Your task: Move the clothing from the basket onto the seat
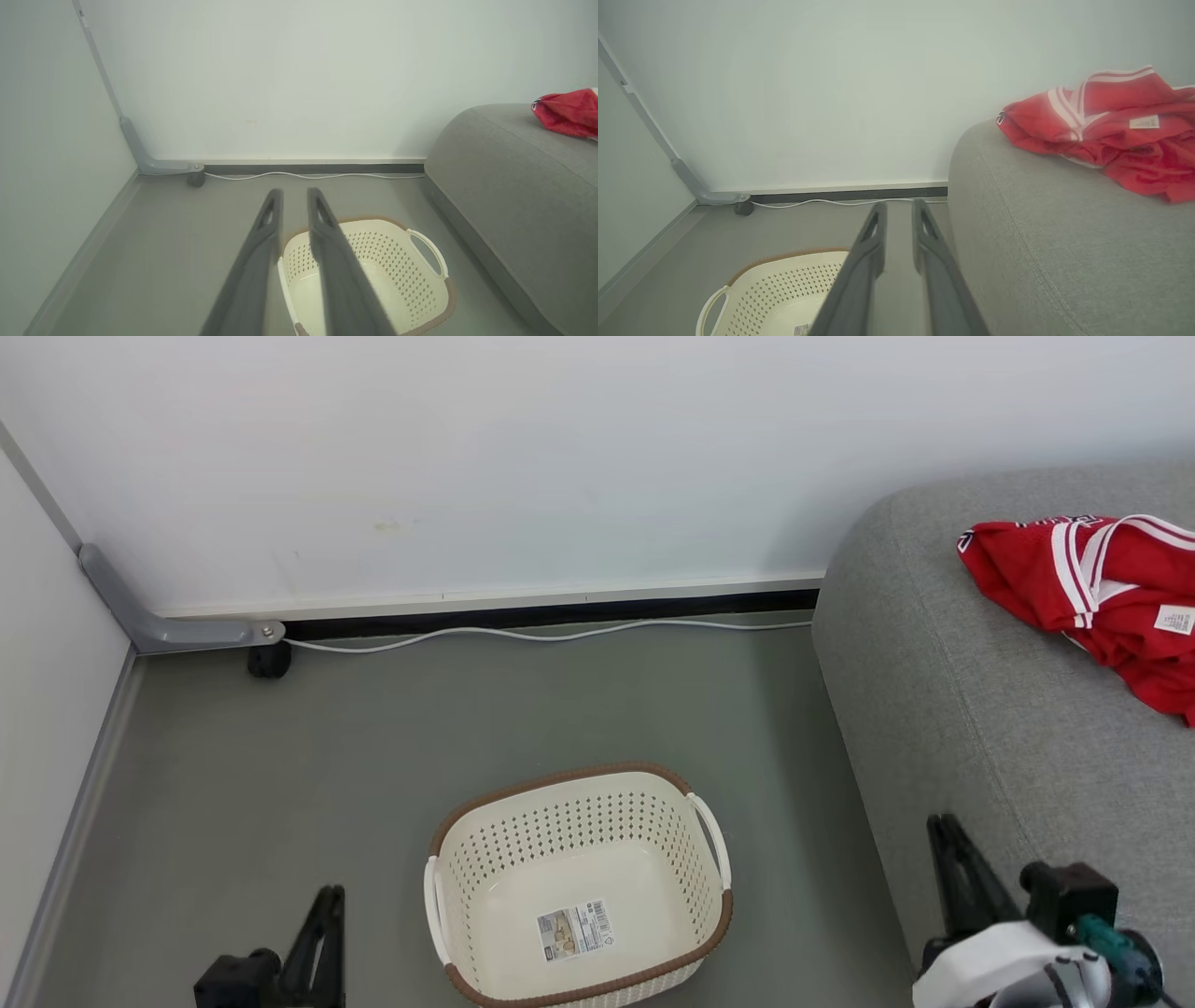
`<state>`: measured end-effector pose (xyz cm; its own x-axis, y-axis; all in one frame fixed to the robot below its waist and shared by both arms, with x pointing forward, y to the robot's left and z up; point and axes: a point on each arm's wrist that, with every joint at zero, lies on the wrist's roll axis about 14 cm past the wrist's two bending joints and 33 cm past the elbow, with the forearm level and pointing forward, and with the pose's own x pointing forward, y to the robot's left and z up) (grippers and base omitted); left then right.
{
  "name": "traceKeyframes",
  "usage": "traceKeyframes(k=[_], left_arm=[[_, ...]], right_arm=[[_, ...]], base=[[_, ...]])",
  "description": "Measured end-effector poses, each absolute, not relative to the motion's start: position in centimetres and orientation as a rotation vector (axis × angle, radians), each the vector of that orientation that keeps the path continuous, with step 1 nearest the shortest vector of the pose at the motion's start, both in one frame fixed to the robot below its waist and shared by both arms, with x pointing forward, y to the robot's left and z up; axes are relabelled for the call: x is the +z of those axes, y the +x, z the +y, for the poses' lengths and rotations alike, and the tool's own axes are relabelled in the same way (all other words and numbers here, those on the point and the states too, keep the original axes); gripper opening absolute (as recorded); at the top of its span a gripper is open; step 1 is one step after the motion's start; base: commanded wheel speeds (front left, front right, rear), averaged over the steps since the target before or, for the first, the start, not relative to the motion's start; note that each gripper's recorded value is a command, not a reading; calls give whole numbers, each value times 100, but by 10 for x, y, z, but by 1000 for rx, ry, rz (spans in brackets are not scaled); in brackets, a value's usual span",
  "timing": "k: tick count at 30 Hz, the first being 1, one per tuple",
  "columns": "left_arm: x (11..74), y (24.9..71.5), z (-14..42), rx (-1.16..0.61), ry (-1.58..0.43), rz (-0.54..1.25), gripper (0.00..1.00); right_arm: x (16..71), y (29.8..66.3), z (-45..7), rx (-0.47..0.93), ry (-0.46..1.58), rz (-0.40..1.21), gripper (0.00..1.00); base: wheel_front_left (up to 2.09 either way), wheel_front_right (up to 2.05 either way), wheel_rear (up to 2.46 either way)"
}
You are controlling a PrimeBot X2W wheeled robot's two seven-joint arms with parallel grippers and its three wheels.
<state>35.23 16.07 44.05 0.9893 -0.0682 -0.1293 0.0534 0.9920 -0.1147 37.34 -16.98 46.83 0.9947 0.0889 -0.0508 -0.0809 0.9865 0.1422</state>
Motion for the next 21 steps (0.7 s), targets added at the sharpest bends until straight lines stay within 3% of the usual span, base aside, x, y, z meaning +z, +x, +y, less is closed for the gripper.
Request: traceKeyframes(k=[4, 21], left_arm=[[423, 341, 159, -50, -138, 196, 0], [421, 341, 167, 19, -327, 225, 0]], right_arm=[[444, 358, -167, 74, 169, 135, 0], [446, 362, -178, 7, 352, 142, 0]], base=[[0, 0, 0], [0, 0, 0]])
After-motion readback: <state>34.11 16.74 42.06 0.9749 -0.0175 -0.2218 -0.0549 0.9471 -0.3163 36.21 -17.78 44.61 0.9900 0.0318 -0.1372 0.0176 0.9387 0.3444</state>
